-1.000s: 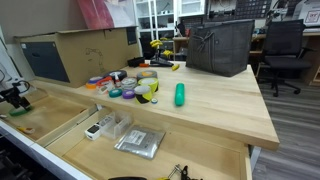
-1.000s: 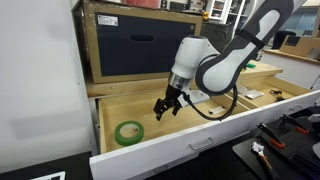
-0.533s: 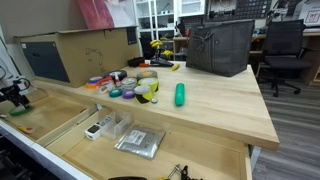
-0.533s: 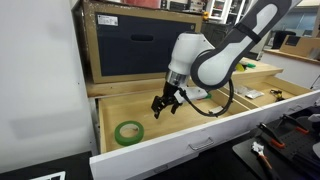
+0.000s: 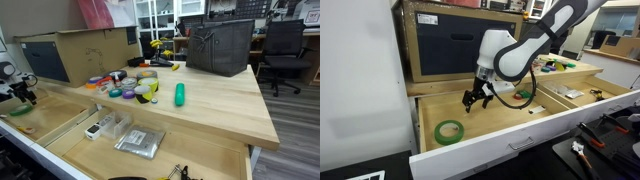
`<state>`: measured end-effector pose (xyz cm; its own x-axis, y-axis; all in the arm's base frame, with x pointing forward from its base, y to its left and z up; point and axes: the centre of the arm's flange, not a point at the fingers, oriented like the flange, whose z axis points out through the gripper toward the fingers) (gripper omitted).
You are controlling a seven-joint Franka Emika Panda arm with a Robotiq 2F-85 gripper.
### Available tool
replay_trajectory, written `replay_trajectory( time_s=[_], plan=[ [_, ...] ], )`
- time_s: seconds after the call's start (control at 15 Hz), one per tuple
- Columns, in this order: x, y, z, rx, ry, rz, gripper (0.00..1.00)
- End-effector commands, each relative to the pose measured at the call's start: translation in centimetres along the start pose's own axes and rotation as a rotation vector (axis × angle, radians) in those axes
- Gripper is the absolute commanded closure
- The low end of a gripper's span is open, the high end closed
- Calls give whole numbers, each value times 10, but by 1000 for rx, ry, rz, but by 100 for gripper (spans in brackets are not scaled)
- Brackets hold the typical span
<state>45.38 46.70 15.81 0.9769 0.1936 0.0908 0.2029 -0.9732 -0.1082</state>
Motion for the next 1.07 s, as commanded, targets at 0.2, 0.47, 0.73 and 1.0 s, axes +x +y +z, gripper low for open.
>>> replay_trajectory(
  time_s=[0.2, 0.47, 0.73, 1.0],
  plan=[
    [0, 0, 0, 0, 0, -1, 0],
    [4, -5, 8, 12, 1, 18, 0],
    [19, -29, 9, -2, 14, 34, 0],
    [31, -64, 2, -9, 16, 1, 0]
  ],
)
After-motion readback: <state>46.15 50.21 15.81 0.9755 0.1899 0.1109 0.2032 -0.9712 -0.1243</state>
